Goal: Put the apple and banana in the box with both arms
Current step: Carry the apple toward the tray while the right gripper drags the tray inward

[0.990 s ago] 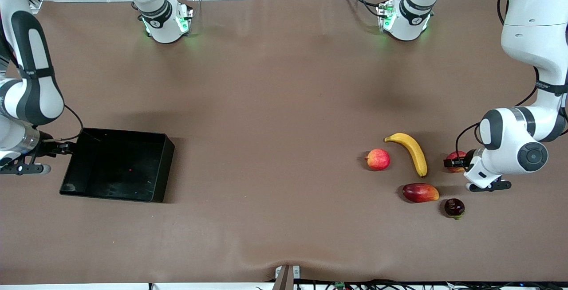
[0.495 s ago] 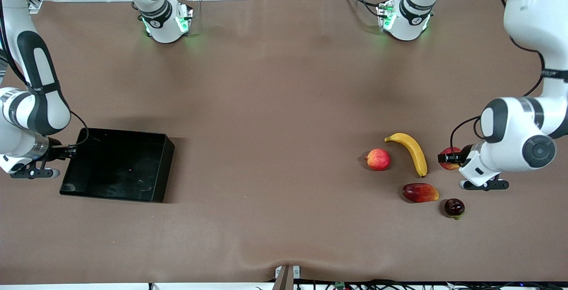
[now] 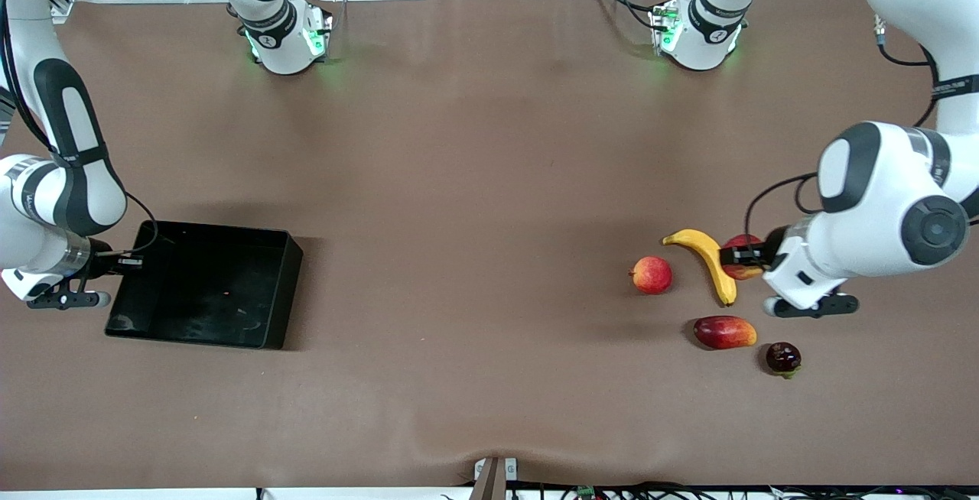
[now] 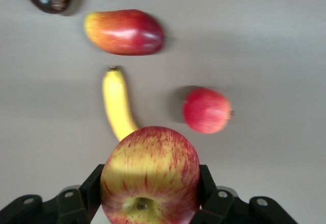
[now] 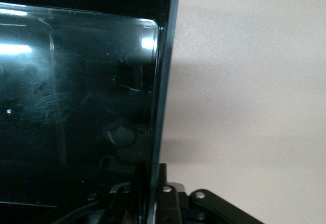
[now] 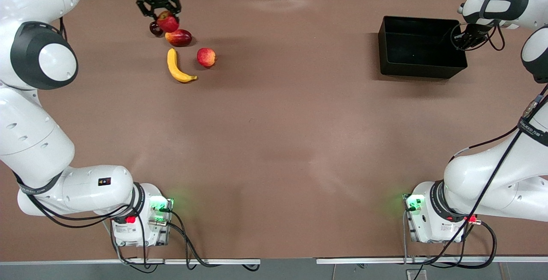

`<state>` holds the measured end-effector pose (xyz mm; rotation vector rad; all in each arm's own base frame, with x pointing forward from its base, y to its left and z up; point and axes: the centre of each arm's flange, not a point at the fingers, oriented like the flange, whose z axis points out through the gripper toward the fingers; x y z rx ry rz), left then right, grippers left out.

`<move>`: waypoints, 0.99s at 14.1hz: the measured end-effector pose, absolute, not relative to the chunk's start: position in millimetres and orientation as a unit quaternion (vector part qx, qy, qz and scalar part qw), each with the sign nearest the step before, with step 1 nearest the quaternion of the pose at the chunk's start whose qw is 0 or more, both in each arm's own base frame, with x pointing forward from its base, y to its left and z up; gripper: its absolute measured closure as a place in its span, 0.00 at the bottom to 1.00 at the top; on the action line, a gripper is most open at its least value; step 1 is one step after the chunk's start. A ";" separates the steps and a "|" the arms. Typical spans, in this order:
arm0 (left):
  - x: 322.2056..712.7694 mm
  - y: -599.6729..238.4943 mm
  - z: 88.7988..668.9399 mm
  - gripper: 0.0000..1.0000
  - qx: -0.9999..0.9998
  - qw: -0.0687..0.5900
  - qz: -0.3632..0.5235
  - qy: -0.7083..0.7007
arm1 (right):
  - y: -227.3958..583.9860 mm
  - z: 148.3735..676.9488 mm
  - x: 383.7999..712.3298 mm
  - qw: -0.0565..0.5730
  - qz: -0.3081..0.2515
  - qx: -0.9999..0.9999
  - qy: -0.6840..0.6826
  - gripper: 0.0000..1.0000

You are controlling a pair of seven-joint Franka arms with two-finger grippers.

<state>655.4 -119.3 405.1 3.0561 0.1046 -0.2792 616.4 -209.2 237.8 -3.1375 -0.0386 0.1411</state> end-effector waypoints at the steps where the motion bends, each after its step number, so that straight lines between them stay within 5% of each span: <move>1: 652.6 -134.1 408.2 0.25 0.994 0.038 -0.091 0.043 | -205.3 240.1 615.9 0.007 0.059 -0.998 -0.013 0.95; 8: 638.6 -194.3 404.0 0.25 0.991 0.043 -0.104 0.071 | -44.1 331.4 638.9 0.043 0.069 -0.996 -0.022 0.95; 14: 646.0 -182.3 418.9 0.25 0.991 0.048 -0.091 0.081 | 147.6 334.2 620.3 0.049 0.086 -0.995 0.006 0.95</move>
